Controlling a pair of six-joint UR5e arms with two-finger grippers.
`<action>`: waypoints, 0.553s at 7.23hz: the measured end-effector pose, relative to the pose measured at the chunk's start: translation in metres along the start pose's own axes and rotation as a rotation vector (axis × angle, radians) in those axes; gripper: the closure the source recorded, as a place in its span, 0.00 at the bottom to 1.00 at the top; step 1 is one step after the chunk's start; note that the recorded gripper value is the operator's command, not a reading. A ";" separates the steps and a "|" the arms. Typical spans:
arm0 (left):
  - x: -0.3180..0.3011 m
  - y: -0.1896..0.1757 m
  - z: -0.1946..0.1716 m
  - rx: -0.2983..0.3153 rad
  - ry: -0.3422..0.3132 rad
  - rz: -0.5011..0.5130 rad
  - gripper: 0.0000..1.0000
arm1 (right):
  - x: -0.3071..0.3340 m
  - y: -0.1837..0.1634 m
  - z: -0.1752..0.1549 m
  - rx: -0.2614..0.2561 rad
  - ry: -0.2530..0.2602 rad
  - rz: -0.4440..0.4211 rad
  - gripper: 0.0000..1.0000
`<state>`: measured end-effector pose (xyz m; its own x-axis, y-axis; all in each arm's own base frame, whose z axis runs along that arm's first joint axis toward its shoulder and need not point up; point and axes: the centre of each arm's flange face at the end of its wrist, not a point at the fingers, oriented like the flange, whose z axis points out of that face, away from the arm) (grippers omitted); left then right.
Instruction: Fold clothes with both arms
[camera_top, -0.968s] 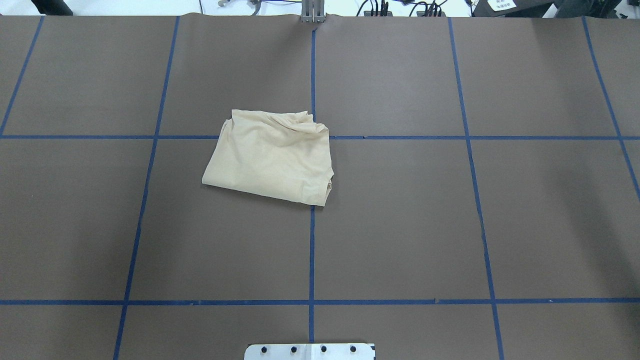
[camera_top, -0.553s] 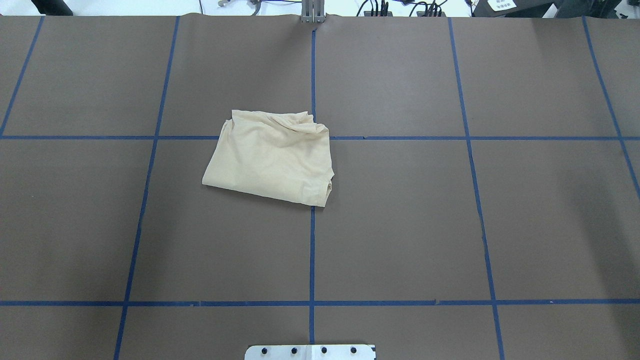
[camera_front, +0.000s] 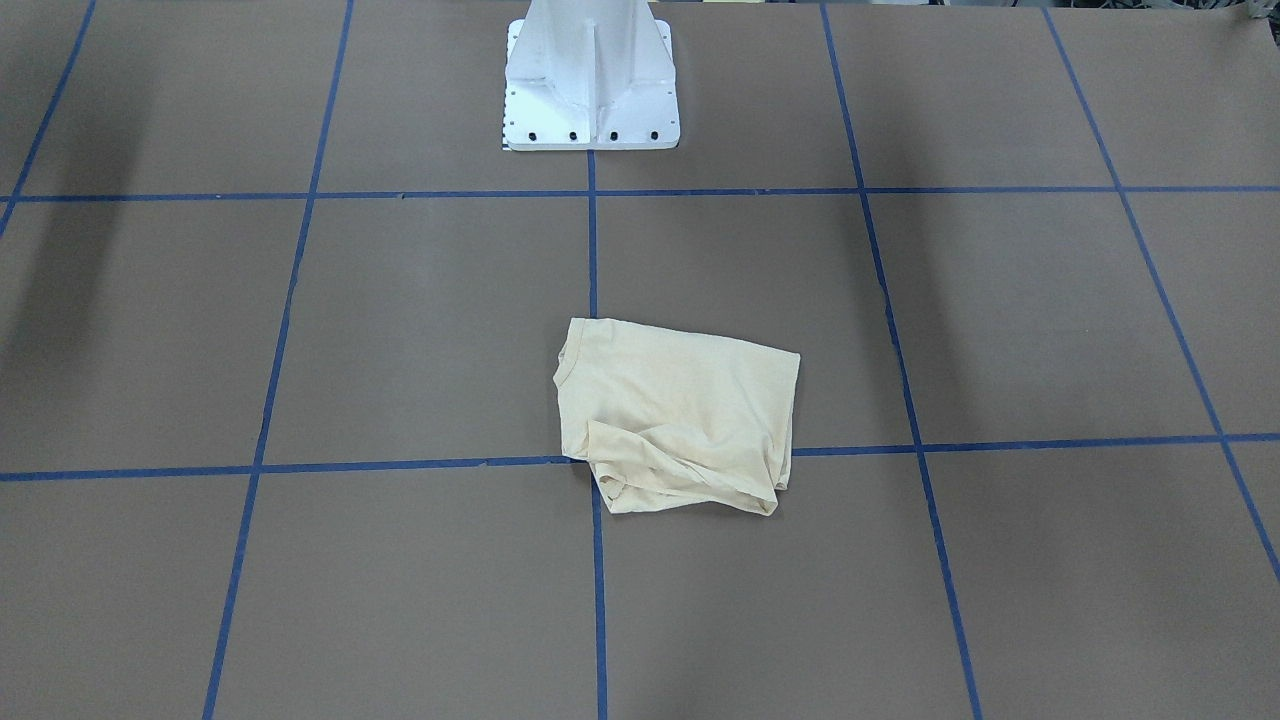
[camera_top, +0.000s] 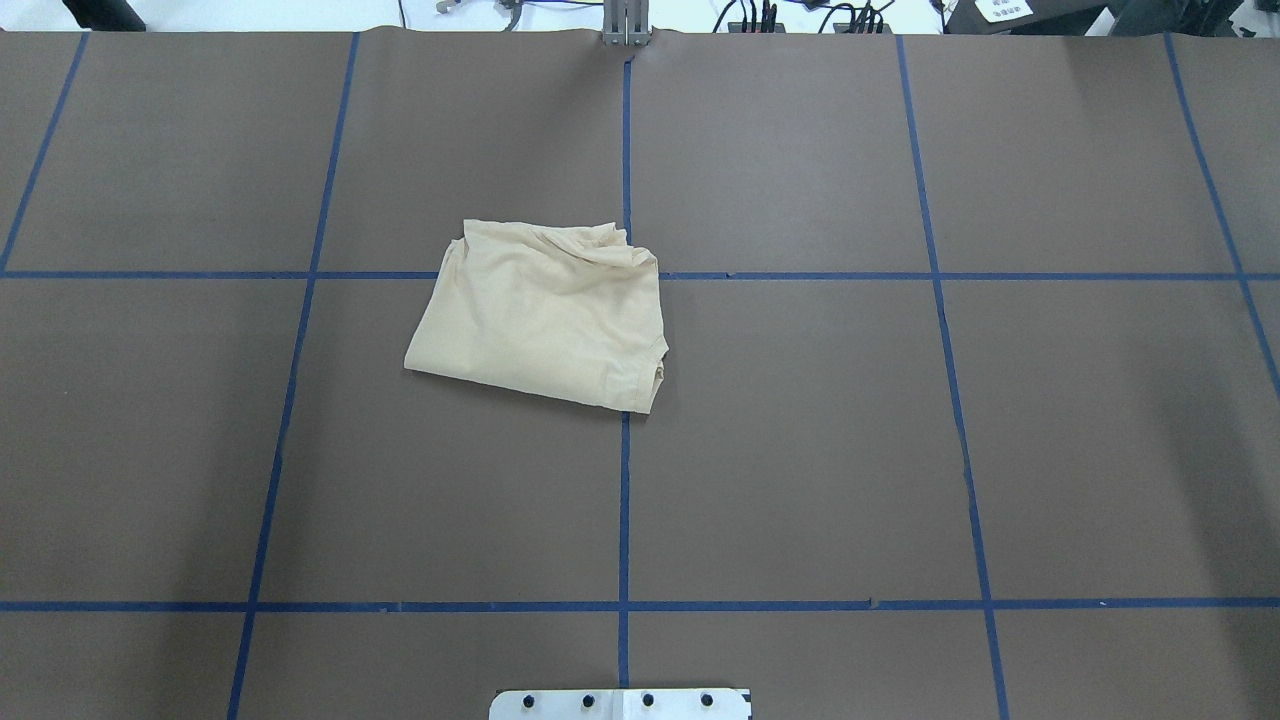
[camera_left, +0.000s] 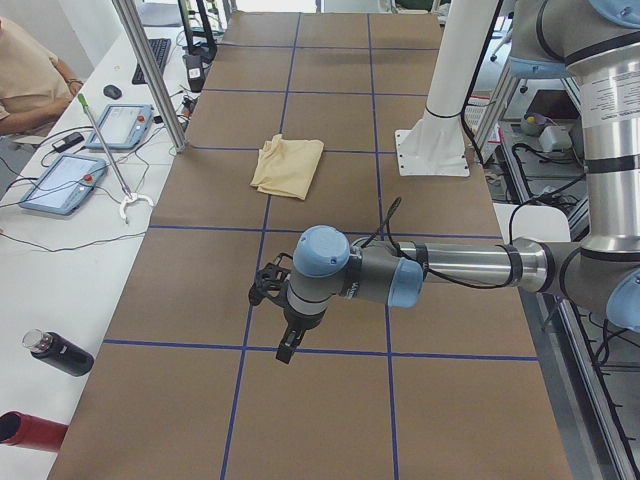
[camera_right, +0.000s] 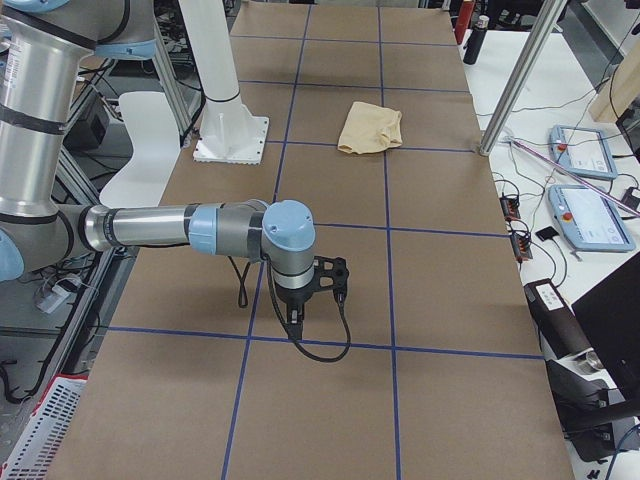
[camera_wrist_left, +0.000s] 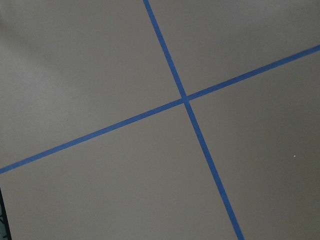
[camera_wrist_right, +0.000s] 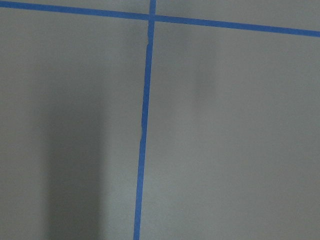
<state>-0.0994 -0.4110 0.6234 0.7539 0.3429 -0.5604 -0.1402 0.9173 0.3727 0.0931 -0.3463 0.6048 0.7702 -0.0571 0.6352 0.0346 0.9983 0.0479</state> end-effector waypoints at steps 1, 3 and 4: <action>0.000 0.001 0.000 0.000 0.000 0.000 0.00 | 0.000 0.000 0.000 0.000 0.000 -0.001 0.00; 0.000 0.001 0.000 0.000 -0.001 0.000 0.00 | 0.000 -0.001 -0.001 0.002 0.001 -0.001 0.00; 0.000 0.001 0.000 0.001 -0.002 0.000 0.00 | -0.001 -0.001 -0.001 0.003 0.000 -0.001 0.00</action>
<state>-0.0999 -0.4101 0.6235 0.7549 0.3428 -0.5592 -0.1399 0.9171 0.3733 0.0932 -0.3475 0.6033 0.7705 -0.0580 0.6348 0.0333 0.9982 0.0507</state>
